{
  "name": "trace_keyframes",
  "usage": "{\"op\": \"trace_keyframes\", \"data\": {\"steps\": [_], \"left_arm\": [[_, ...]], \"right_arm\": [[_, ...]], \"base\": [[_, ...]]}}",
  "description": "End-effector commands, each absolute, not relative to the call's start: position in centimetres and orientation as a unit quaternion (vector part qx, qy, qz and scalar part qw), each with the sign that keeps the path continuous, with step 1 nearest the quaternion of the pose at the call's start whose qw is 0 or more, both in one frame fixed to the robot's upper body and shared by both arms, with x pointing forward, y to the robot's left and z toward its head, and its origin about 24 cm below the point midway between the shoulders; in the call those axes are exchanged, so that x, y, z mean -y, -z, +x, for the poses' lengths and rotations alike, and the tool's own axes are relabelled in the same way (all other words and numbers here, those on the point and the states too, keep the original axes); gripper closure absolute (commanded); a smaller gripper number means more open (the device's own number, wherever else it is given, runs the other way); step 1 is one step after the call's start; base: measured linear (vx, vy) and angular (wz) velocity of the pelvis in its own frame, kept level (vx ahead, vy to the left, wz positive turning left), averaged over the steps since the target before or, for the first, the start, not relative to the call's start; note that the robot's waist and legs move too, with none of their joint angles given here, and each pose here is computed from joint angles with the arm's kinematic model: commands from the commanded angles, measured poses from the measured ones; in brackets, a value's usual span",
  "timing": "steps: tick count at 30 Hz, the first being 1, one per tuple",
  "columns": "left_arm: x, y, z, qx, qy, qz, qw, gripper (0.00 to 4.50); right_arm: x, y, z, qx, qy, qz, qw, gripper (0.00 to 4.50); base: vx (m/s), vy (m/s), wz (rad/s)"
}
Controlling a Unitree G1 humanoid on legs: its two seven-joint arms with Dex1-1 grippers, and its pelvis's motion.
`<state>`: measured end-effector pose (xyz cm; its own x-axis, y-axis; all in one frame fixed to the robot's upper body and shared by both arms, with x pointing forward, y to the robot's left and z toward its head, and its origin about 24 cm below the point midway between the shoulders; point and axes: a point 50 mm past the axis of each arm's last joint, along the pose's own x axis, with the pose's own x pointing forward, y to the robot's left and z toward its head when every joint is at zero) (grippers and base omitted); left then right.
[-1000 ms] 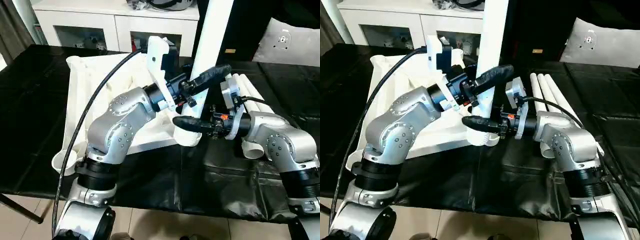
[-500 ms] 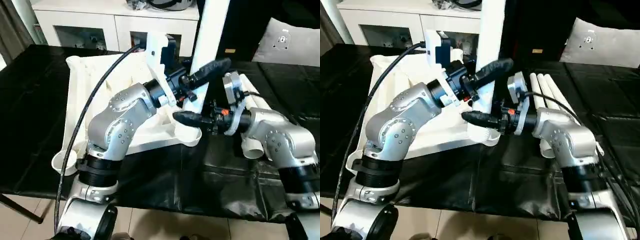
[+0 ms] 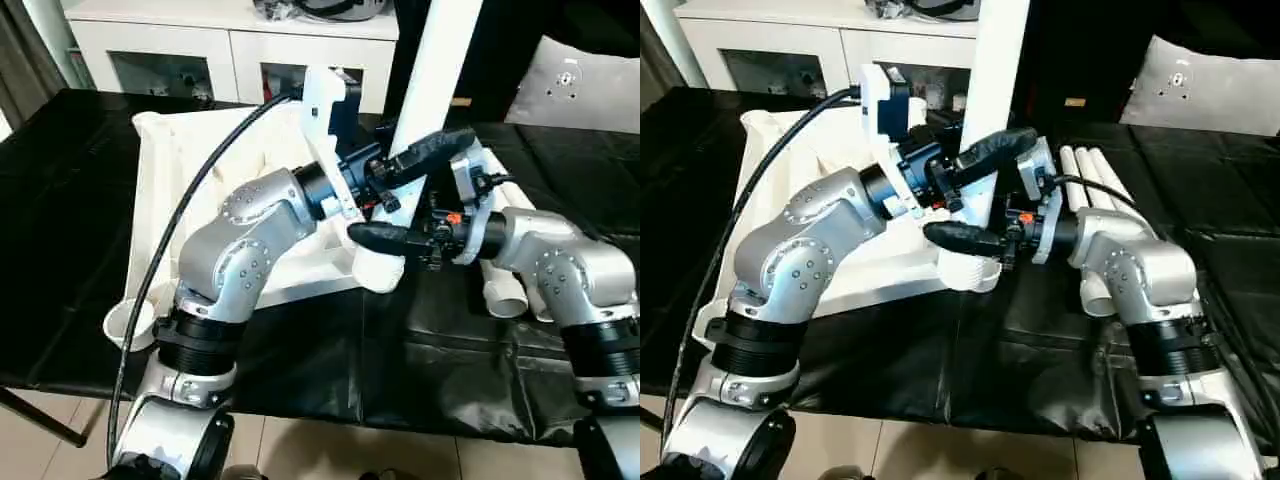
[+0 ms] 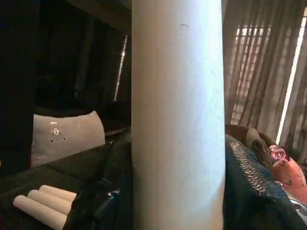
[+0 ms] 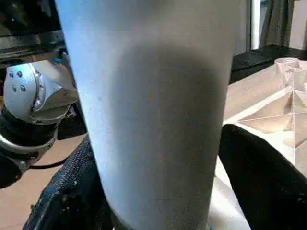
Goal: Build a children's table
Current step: Pick table leg
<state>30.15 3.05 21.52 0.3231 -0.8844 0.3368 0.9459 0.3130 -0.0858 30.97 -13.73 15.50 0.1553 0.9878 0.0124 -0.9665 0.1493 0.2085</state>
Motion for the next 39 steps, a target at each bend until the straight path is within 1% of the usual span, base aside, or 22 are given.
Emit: {"op": "trace_keyframes", "data": {"steps": [1, 5, 14, 16, 20, 21, 24, 25, 26, 28, 29, 31, 33, 34, 35, 36, 38, 39], "left_arm": [[-3.0, -22.0, 29.8, 0.127, 0.579, -0.129, 0.795, 2.65], [-2.9, -22.0, 29.8, 0.127, 0.580, -0.127, 0.794, 2.65], [-3.0, -21.9, 29.8, 0.126, 0.582, -0.125, 0.794, 2.65], [-2.9, -21.9, 29.7, 0.125, 0.586, -0.125, 0.791, 2.65], [-2.9, -21.9, 29.6, 0.125, 0.587, -0.125, 0.790, 2.65], [-2.9, -21.9, 29.6, 0.124, 0.589, -0.125, 0.789, 2.65], [-2.9, -21.9, 29.6, 0.124, 0.590, -0.124, 0.788, 2.65], [-2.9, -21.9, 29.6, 0.124, 0.591, -0.124, 0.788, 2.65], [-2.9, -21.9, 29.6, 0.124, 0.591, -0.124, 0.788, 2.65], [-2.9, -21.8, 29.6, 0.119, 0.590, -0.128, 0.789, 2.65], [-2.9, -21.7, 29.7, 0.107, 0.584, -0.140, 0.793, 2.65], [-2.9, -21.7, 29.8, 0.098, 0.581, -0.153, 0.793, 2.65], [-2.8, -21.9, 29.6, 0.098, 0.590, -0.164, 0.785, 2.65], [-2.8, -21.9, 29.6, 0.098, 0.590, -0.164, 0.785, 2.30], [-2.6, -21.9, 29.2, 0.097, 0.600, -0.162, 0.777, 2.30], [-2.6, -21.9, 29.2, 0.095, 0.602, -0.163, 0.776, 1.95], [-2.4, -22.1, 28.7, 0.099, 0.616, -0.167, 0.763, 1.95], [-2.3, -22.2, 28.5, 0.103, 0.622, -0.167, 0.758, 1.74]], "right_arm": [[13.9, -15.9, 31.1, -0.065, -0.651, 0.080, 0.752, 0.98], [14.0, -15.8, 30.9, -0.071, -0.658, 0.075, 0.746, 0.98], [14.2, -15.7, 31.1, -0.068, -0.653, 0.070, 0.751, 0.98], [14.2, -15.8, 31.2, -0.067, -0.654, 0.071, 0.750, 1.32], [14.2, -15.8, 31.2, -0.066, -0.654, 0.072, 0.750, 1.47], [14.2, -15.7, 31.2, -0.065, -0.653, 0.071, 0.751, 1.74], [14.2, -15.7, 31.2, -0.065, -0.652, 0.072, 0.752, 1.92], [14.2, -15.7, 31.2, -0.065, -0.652, 0.072, 0.752, 1.92], [14.2, -15.7, 31.2, -0.065, -0.652, 0.072, 0.752, 2.17], [14.2, -15.7, 31.2, -0.066, -0.652, 0.073, 0.751, 2.24], [14.2, -15.7, 31.2, -0.066, -0.653, 0.073, 0.751, 2.30], [14.2, -15.6, 31.2, -0.067, -0.653, 0.073, 0.751, 2.49], [14.2, -15.6, 31.1, -0.068, -0.654, 0.072, 0.750, 2.53], [14.2, -15.6, 31.1, -0.068, -0.654, 0.072, 0.750, 2.57], [14.2, -15.6, 31.1, -0.069, -0.654, 0.071, 0.750, 2.57], [14.1, -15.6, 31.1, -0.069, -0.654, 0.071, 0.750, 2.58], [14.1, -15.5, 31.1, -0.069, -0.655, 0.071, 0.750, 2.58], [14.0, -15.5, 31.1, -0.069, -0.655, 0.071, 0.749, 2.58]], "base": [[0.000, 0.000, 0.00], [0.000, 0.000, 0.00], [0.000, 0.000, 0.00], [0.000, 0.000, 0.00], [0.000, 0.000, 0.00], [0.000, 0.000, 0.00], [0.000, 0.000, 0.00], [0.000, 0.000, 0.00], [0.000, 0.000, 0.00], [0.000, 0.000, 0.00], [0.000, 0.000, 0.00], [0.000, 0.000, 0.00], [0.000, 0.000, 0.00], [0.000, 0.000, 0.00], [0.000, 0.000, 0.00], [0.000, 0.000, 0.00], [0.000, 0.000, 0.00], [0.000, 0.000, 0.00]]}}
